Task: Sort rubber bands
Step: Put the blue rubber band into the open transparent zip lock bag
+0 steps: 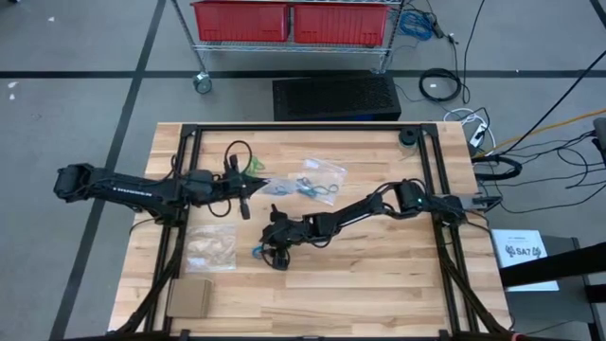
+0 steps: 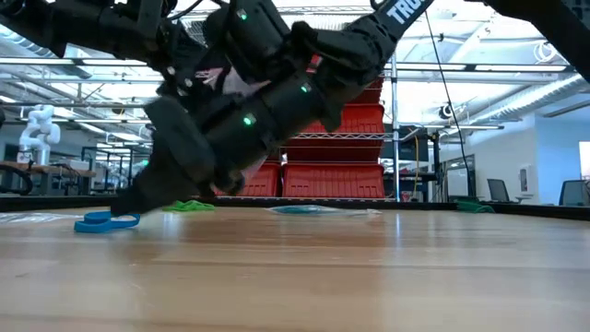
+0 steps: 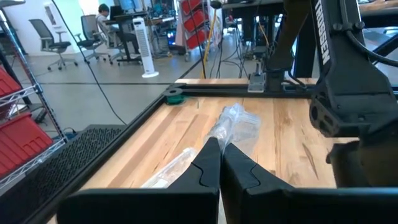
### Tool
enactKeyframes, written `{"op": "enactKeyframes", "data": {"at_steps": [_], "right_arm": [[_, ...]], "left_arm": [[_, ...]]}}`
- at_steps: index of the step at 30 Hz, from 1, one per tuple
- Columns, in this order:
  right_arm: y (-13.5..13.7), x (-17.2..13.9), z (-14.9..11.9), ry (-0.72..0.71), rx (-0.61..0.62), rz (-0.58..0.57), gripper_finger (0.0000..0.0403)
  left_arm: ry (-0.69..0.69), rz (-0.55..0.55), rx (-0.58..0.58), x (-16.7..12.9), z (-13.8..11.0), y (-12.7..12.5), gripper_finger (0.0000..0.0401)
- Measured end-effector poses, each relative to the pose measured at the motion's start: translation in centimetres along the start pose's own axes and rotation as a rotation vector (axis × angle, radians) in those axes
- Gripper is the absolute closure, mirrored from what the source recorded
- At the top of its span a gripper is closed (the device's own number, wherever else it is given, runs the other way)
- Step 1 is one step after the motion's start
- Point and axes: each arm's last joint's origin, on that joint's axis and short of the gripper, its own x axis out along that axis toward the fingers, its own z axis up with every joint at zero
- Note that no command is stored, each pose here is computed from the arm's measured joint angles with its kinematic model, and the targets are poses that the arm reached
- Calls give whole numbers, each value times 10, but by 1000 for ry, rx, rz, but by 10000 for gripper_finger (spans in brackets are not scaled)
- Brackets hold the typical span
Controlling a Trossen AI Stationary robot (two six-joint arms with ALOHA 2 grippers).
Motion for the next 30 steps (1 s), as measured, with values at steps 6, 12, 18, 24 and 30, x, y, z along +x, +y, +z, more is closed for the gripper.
{"op": "enactKeyframes", "data": {"at_steps": [6,12,18,24,30], "right_arm": [[-1,9,0,31,-22,-9,313],[7,4,3,71,-60,-9,392],[25,-27,31,77,-115,-45,401],[40,-80,69,68,-164,-157,402],[49,-133,101,13,-209,-359,403]], "left_arm": [[9,-1,2,0,-1,0,401],[12,-1,3,0,-1,0,401],[13,-2,4,0,-1,0,401],[7,-5,2,0,-1,0,401],[-1,-21,0,0,0,-1,401]]}}
